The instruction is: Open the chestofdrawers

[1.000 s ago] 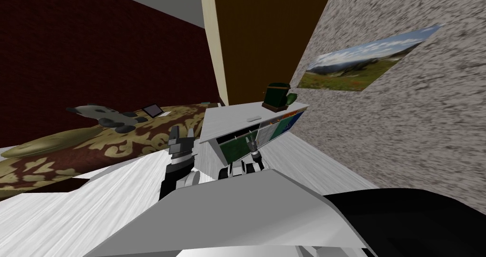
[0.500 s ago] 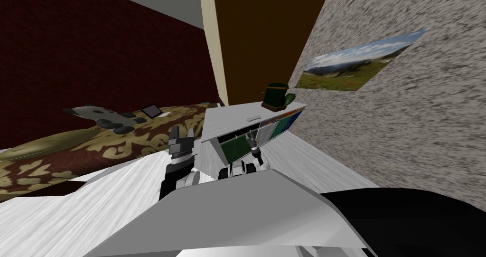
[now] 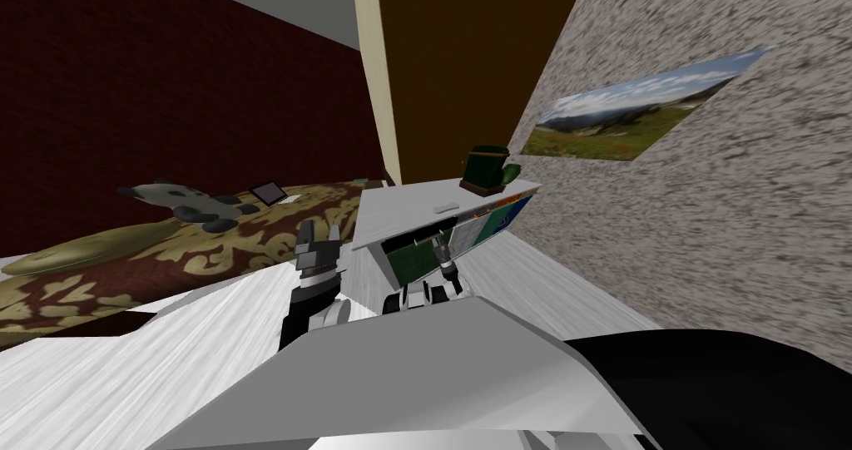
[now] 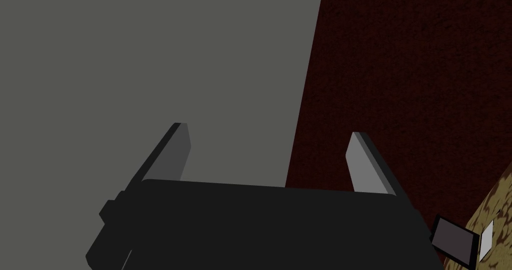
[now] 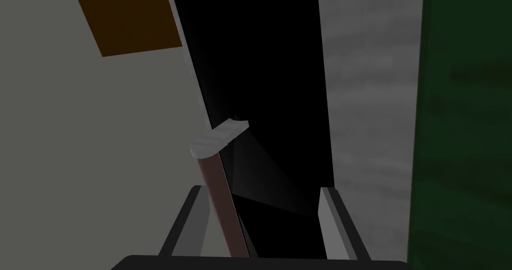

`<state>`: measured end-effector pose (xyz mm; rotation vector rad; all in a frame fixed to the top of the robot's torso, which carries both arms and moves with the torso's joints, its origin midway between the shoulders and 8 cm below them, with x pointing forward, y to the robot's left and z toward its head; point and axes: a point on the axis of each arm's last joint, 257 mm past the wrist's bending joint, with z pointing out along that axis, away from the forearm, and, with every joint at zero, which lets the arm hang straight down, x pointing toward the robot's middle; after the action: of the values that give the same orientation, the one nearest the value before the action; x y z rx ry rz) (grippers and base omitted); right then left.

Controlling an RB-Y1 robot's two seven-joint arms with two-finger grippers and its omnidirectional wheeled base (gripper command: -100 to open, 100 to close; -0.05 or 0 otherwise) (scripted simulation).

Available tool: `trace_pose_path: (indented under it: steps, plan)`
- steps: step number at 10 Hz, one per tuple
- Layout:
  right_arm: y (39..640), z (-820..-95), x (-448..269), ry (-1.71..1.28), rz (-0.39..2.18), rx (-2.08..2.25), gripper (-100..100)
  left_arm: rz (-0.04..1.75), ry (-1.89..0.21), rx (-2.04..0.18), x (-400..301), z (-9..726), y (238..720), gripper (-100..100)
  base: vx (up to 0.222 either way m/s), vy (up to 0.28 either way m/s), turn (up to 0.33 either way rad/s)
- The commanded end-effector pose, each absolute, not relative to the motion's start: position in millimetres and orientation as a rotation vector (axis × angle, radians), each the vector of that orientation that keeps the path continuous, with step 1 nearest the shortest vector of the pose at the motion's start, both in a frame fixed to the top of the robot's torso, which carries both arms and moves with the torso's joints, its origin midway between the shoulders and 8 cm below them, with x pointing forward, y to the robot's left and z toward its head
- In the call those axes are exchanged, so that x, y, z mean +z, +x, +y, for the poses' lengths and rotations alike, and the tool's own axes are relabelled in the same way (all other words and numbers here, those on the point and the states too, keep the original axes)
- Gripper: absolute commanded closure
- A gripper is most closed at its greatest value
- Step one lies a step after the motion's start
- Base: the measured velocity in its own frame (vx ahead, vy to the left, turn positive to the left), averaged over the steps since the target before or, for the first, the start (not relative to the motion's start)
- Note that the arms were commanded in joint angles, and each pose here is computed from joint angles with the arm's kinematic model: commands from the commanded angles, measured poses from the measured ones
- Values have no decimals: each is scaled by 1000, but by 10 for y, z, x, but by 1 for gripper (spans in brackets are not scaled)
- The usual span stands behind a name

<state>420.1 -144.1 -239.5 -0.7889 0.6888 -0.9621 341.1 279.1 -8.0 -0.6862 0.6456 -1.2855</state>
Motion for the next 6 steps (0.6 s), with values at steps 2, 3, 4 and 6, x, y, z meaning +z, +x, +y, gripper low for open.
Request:
trace_pose_path:
  steps: [2,3,4,6]
  plan:
    - [4240,-1441,-2357,-788,682,-958,100,646,-686,-1286,-80,2791,3411,0,-52,-10,-26]
    - [4272,-1444,-2337,-789,681,-955,100,645,-686,-1286,-80,2791,3411,0,-171,-12,-49]
    - [4336,-1451,-2297,-791,679,-951,100,645,-686,-1286,-79,2791,3411,0,-213,-8,-61]
    - [4462,-1465,-2211,-795,677,-942,100,645,-686,-1286,-79,2791,3411,0,-233,-22,-64]
